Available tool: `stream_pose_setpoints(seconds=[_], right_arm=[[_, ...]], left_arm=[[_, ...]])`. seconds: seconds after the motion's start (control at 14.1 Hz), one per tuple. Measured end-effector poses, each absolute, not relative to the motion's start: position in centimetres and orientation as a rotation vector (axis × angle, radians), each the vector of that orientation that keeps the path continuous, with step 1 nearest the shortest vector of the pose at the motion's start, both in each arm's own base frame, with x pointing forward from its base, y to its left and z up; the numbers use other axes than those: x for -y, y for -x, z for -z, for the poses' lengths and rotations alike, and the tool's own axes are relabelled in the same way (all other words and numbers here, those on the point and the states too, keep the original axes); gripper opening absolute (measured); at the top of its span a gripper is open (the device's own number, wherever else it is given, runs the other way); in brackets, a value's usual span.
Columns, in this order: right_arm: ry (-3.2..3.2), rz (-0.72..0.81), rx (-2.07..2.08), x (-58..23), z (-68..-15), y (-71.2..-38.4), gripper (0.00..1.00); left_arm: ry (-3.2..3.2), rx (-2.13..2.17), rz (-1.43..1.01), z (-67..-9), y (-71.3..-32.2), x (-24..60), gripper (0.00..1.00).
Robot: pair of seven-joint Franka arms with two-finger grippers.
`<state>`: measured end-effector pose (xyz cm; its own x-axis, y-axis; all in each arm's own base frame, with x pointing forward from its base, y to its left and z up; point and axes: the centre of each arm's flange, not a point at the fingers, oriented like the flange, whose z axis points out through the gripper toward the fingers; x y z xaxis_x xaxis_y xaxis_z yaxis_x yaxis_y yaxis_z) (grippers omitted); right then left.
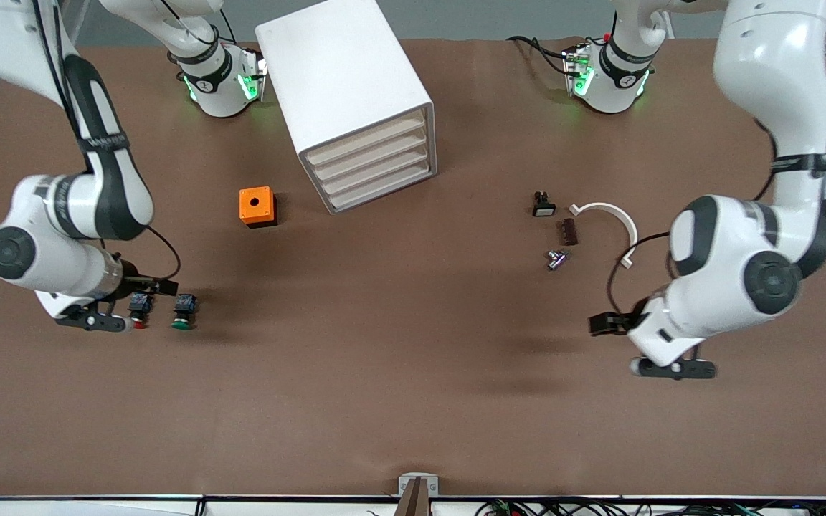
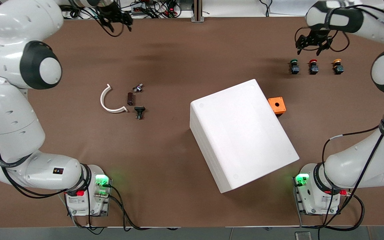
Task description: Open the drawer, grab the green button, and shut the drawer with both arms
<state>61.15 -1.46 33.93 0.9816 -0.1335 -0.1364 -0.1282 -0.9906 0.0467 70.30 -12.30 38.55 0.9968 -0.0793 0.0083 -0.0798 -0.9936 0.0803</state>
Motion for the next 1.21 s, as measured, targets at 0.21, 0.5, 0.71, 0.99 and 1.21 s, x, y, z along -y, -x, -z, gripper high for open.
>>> stream_pose_setpoints(seconds=[0.21,0.5,0.71,0.99,1.21], right_arm=[[-3.091,0.251,0.215,1.6,-42.3,-58.7,1.00],[-3.093,0.261,0.261,3.1,-51.8,-55.9,1.00],[-3.098,0.196,0.294,4.1,-58.7,-55.5,1.00],[-3.103,0.090,0.303,4.3,-63.2,-55.4,1.00],[-3.104,0.061,0.304,4.4,-64.0,-55.5,1.00]], left_arm=[[-3.103,0.184,-0.015,-43.7,-69.3,8.5,1.00],[-3.142,0.055,0.038,-51.8,-65.6,5.4,1.00],[-3.157,-0.081,0.078,-58.2,-61.4,5.8,1.00],[-3.155,-0.103,0.036,-64.1,-57.2,5.6,1.00],[-3.126,-0.134,0.036,-65.6,-55.9,4.1,1.00]])
